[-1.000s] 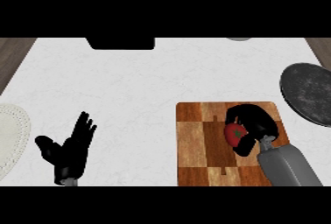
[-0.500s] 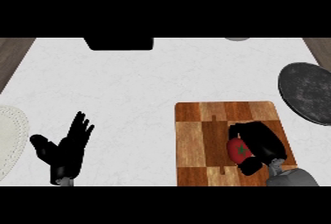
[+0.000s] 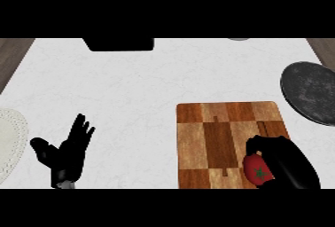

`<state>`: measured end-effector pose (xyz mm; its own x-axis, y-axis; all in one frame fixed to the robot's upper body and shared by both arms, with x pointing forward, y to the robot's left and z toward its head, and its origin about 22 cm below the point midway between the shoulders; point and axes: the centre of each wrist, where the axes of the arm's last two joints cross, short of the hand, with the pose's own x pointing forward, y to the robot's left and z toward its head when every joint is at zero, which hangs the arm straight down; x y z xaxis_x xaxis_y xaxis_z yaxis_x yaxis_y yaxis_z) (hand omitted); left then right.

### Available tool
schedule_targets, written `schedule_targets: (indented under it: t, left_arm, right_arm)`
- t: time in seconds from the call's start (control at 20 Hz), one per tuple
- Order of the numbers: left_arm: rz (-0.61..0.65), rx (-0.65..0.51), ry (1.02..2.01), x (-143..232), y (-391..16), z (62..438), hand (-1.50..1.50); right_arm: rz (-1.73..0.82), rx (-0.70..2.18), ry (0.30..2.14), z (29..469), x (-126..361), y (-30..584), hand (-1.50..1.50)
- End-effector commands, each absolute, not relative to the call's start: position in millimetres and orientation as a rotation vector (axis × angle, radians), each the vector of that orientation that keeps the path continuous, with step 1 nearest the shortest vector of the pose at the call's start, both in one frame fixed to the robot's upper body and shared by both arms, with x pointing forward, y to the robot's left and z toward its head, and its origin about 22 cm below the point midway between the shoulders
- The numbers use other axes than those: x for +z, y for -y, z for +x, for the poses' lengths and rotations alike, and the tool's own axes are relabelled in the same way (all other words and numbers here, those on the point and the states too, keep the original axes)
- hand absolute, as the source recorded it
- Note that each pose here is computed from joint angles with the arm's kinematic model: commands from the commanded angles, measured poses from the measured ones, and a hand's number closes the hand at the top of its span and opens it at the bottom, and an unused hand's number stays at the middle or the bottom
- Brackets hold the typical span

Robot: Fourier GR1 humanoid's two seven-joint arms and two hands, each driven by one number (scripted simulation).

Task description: Pick the tomato from the cutting board and place it in the pan

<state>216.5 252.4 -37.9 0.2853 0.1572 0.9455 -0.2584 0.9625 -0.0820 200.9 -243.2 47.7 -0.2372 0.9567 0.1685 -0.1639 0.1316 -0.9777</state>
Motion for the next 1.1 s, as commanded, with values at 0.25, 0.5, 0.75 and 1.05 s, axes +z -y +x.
schedule_targets:
  t: [0.25, 0.5, 0.75, 1.05]
  left_arm:
    - [0.09, 0.265, 1.216, -49, -254, 209, 0.0]
    - [0.087, 0.254, 1.235, -39, -245, 213, 0.0]
    - [0.071, 0.255, 1.231, -40, -246, 238, 0.0]
    - [0.076, 0.255, 1.241, -36, -239, 238, 0.0]
  right_arm:
    - [-1.098, 0.954, 1.597, 169, 129, 252, 1.5]
    - [-1.09, 0.848, 1.557, 190, 155, 277, 1.5]
    - [-1.045, 0.733, 1.554, 234, 151, 295, 1.5]
    - [-1.122, 0.695, 1.54, 283, 117, 335, 1.5]
